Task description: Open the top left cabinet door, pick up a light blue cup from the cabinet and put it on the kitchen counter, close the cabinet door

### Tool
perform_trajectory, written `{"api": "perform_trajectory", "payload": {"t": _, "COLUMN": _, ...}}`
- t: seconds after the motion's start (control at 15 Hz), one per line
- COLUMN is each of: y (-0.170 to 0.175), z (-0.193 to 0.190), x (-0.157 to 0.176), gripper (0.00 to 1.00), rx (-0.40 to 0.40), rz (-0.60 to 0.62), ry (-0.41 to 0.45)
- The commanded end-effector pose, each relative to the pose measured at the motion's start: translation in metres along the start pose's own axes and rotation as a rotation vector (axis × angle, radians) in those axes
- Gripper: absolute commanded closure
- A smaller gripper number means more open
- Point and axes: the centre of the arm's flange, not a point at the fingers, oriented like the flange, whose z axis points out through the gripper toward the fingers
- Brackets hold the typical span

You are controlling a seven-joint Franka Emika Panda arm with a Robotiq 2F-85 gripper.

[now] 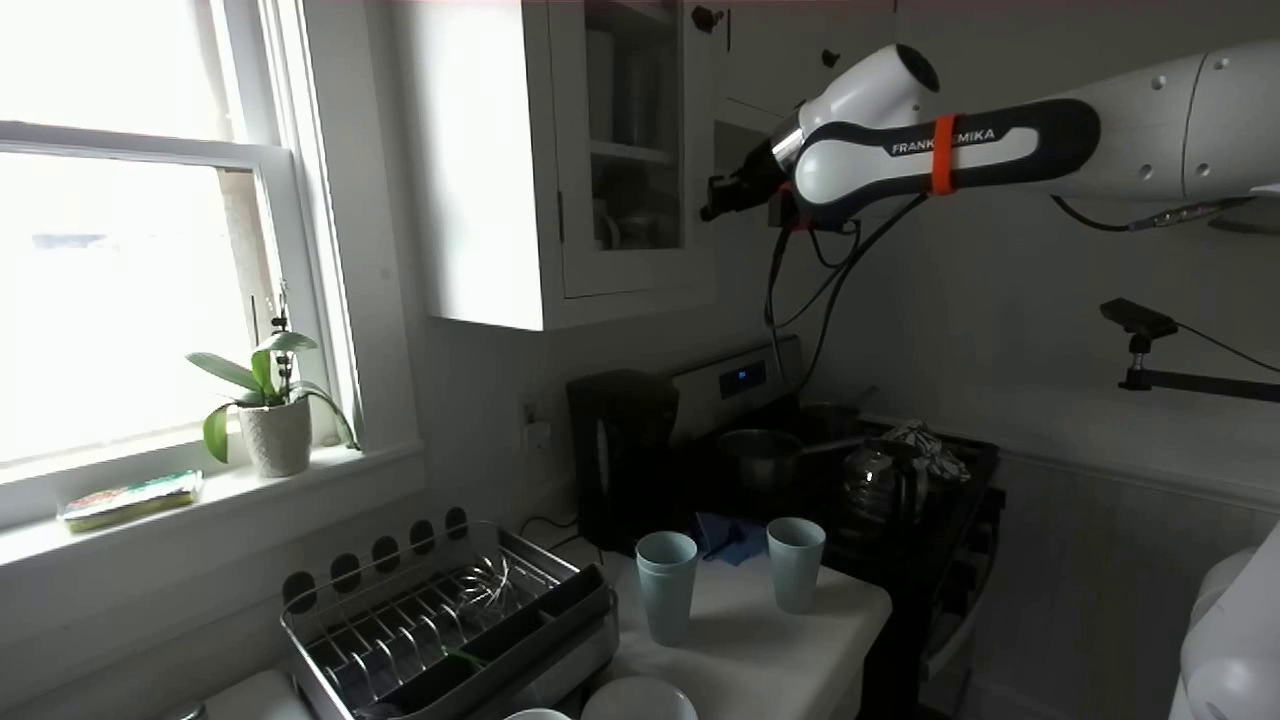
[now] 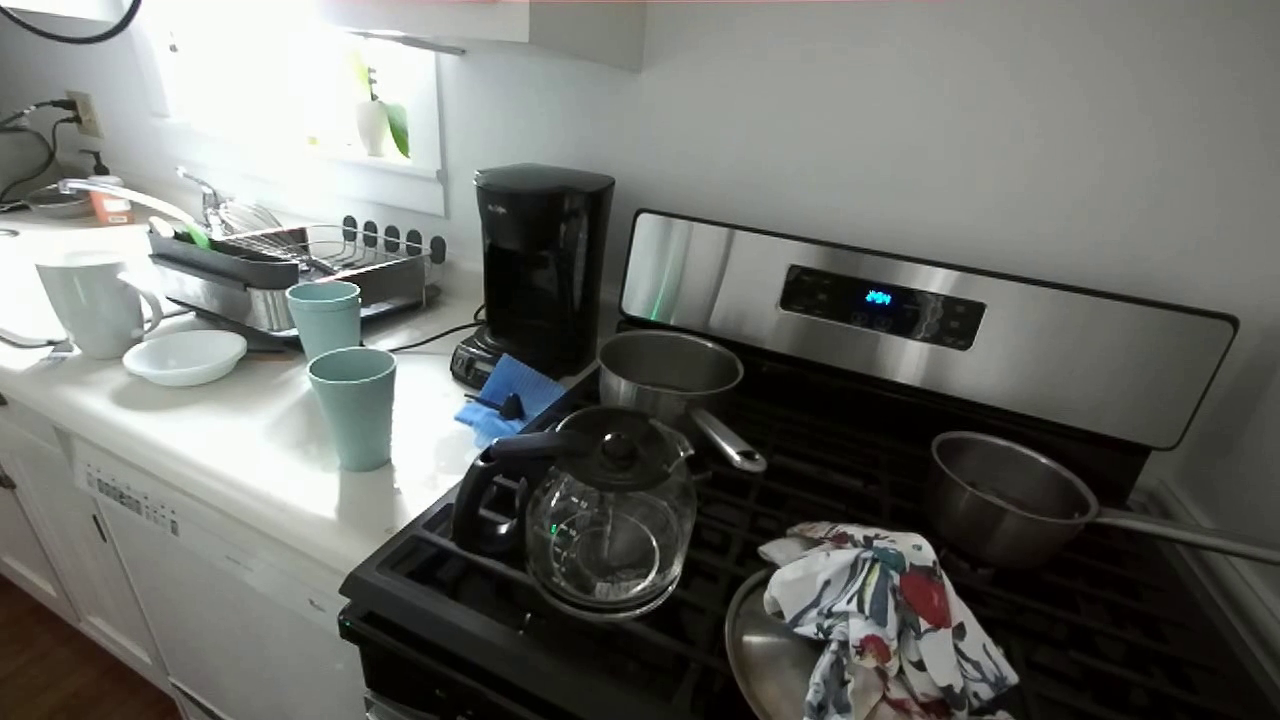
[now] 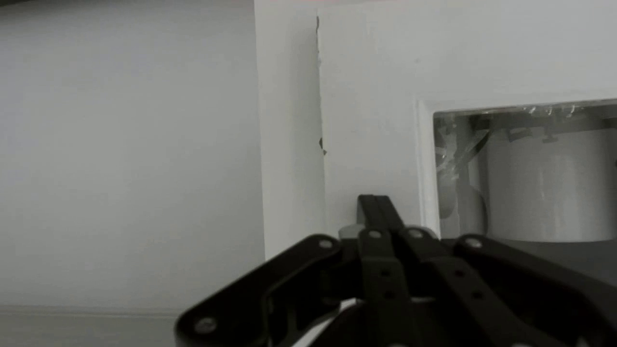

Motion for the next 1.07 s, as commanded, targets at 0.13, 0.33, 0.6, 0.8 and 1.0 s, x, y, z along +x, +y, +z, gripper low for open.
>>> {"api": "perform_trajectory", "payload": {"t": 0.13, "y": 0.02, "z": -0.057, "x": 0.012, "gripper": 1.0, "rx": -0.014, "rz": -0.006, "ry": -0.054}}
{"api": "perform_trajectory", "payload": {"t": 0.33, "y": 0.032, "z": -0.081, "x": 0.016, "gripper": 0.69, "rx": -0.038, "rz": -0.019, "ry": -0.098}}
{"api": "perform_trajectory", "payload": {"t": 0.6, "y": 0.045, "z": -0.104, "x": 0.018, "gripper": 0.49, "rx": -0.023, "rz": -0.039, "ry": -0.191}}
{"api": "perform_trajectory", "payload": {"t": 0.8, "y": 0.052, "z": -0.12, "x": 0.019, "gripper": 0.29, "rx": -0.021, "rz": -0.061, "ry": -0.246}}
{"api": "perform_trajectory", "payload": {"t": 1.0, "y": 0.06, "z": -0.142, "x": 0.025, "gripper": 0.08, "rx": -0.022, "rz": -0.113, "ry": -0.241}}
